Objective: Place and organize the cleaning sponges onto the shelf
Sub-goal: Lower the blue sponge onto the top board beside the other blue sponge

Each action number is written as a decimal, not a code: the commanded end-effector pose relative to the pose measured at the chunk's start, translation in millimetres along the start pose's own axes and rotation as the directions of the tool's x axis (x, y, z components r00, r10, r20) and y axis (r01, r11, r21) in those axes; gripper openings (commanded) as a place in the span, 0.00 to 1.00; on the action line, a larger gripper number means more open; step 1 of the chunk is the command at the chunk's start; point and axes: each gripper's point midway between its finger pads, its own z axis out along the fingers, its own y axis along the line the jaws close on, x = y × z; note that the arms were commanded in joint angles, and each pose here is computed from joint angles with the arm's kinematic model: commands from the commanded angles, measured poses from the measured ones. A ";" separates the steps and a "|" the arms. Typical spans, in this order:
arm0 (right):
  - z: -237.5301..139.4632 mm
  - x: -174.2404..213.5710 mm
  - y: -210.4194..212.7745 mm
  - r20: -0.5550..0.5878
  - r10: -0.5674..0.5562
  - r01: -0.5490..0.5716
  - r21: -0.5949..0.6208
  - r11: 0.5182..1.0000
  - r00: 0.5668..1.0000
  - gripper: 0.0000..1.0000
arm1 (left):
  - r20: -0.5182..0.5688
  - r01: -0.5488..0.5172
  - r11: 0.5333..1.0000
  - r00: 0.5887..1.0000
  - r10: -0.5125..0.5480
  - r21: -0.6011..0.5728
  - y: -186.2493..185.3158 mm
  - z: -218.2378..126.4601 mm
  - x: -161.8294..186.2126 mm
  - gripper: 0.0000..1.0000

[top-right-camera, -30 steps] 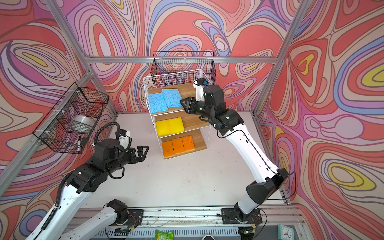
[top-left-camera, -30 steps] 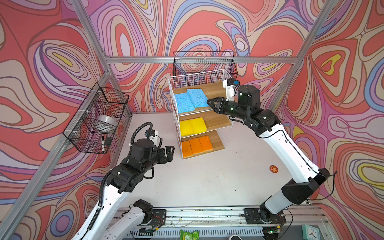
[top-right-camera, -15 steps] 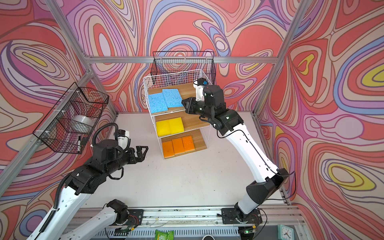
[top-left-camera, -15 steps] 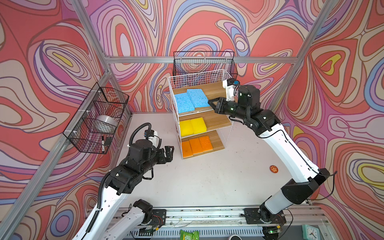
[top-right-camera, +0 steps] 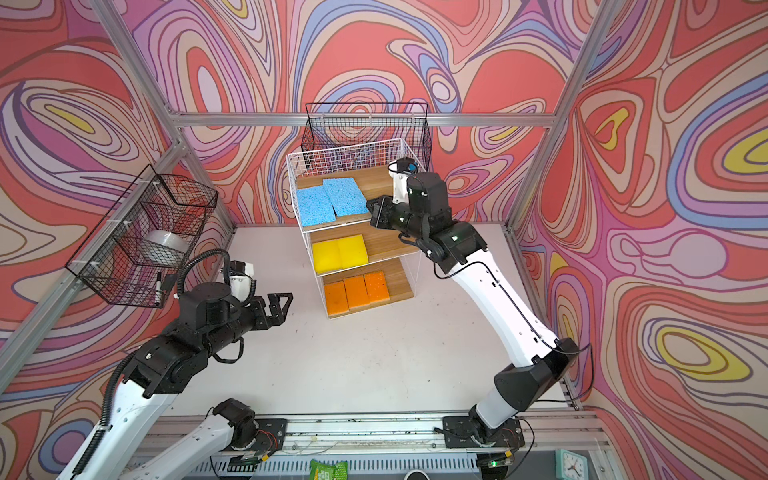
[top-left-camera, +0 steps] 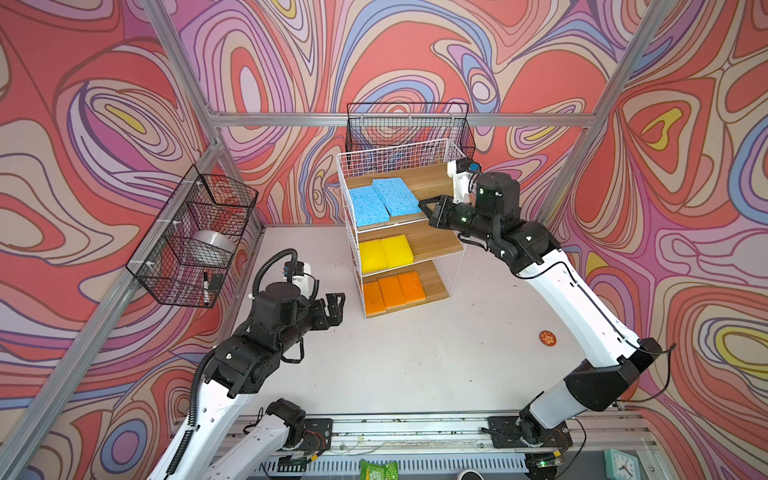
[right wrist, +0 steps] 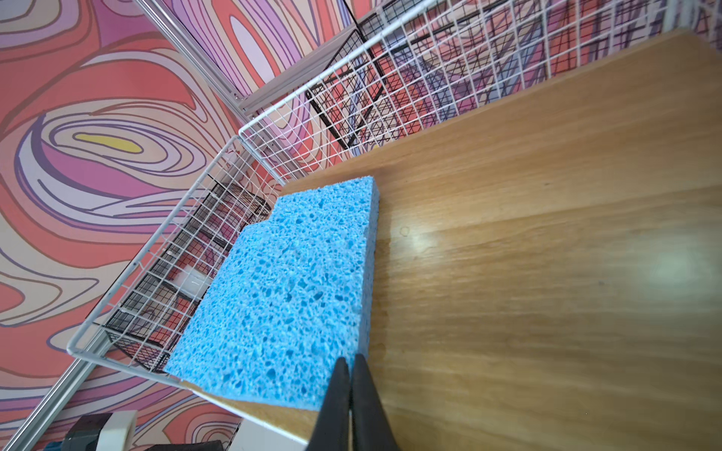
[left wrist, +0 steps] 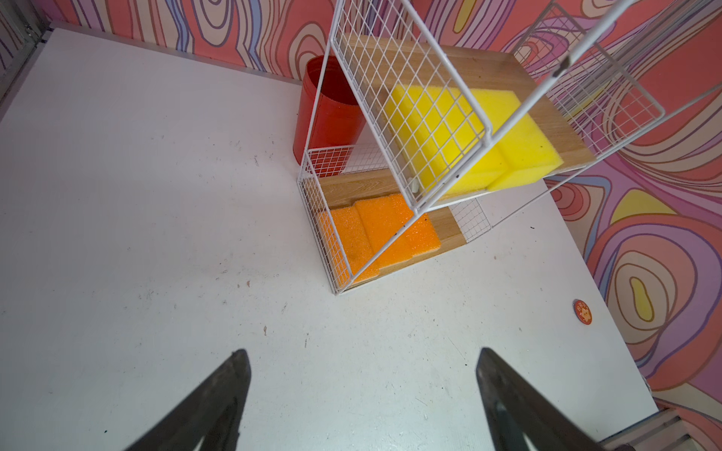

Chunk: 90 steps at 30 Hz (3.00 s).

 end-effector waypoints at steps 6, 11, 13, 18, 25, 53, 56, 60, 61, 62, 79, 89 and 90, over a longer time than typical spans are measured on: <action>-9.4 -6.0 4.6 0.011 -0.007 0.007 -0.001 1.000 1.000 0.15 | -0.006 -0.003 1.000 1.000 0.003 -0.025 5.1 -2.4 0.4 0.92; -3.9 -3.3 4.3 -0.003 -0.010 0.010 -0.007 1.000 1.000 0.39 | -0.006 -0.003 1.000 1.000 0.003 -0.026 5.0 -2.4 0.0 0.92; -0.7 -1.8 4.2 -0.012 -0.010 0.010 -0.010 1.000 1.000 0.39 | -0.007 -0.006 1.000 1.000 0.006 -0.026 4.8 -2.9 -0.4 0.91; 4.1 -2.2 3.6 -0.017 -0.013 0.012 -0.008 1.000 1.000 0.37 | -0.005 -0.006 1.000 1.000 0.006 -0.028 4.8 -3.3 -1.4 0.92; 13.3 4.0 1.9 -0.042 -0.007 0.006 -0.014 1.000 0.999 0.31 | -0.006 -0.009 0.999 1.000 0.009 -0.032 6.5 -4.0 0.5 0.92; -18.1 -18.1 1.9 0.094 0.022 -0.024 0.014 1.000 0.995 0.00 | 0.001 -0.016 0.999 1.000 0.016 -0.048 9.2 -4.9 -0.8 0.92; -15.3 -16.7 4.7 0.079 0.022 -0.022 -0.001 1.000 0.997 0.00 | 0.001 -0.016 0.999 1.000 0.016 -0.045 8.7 -5.3 -1.1 0.91; -6.5 -11.7 9.3 0.048 0.031 -0.030 -0.034 0.999 0.998 0.00 | -0.001 -0.016 0.999 1.000 0.016 -0.050 10.1 -5.6 0.1 0.91; -4.7 -10.9 10.7 0.042 0.033 -0.031 -0.043 0.999 0.999 0.00 | 0.000 -0.018 0.999 1.000 0.018 -0.051 10.3 -5.9 0.0 0.92; -2.5 -9.2 11.2 0.036 0.034 -0.033 -0.047 0.998 0.999 0.00 | 0.002 -0.017 0.999 1.000 0.018 -0.051 10.2 -6.6 -0.3 0.91; 5.3 -14.6 8.5 0.067 0.064 -0.063 -0.016 0.998 0.996 0.00 | 0.005 -0.023 0.998 1.000 0.024 -0.056 12.0 -8.3 0.7 0.92; -5.5 -22.2 -3.4 0.095 0.038 -0.046 0.076 0.996 0.995 0.00 | 0.013 -0.027 0.998 1.000 0.027 -0.057 12.4 -9.8 -0.7 0.91; -6.5 -22.6 -5.4 0.097 0.038 -0.047 0.088 0.995 0.995 0.00 | 0.013 -0.027 0.998 1.000 0.027 -0.059 12.8 -9.9 -0.7 0.92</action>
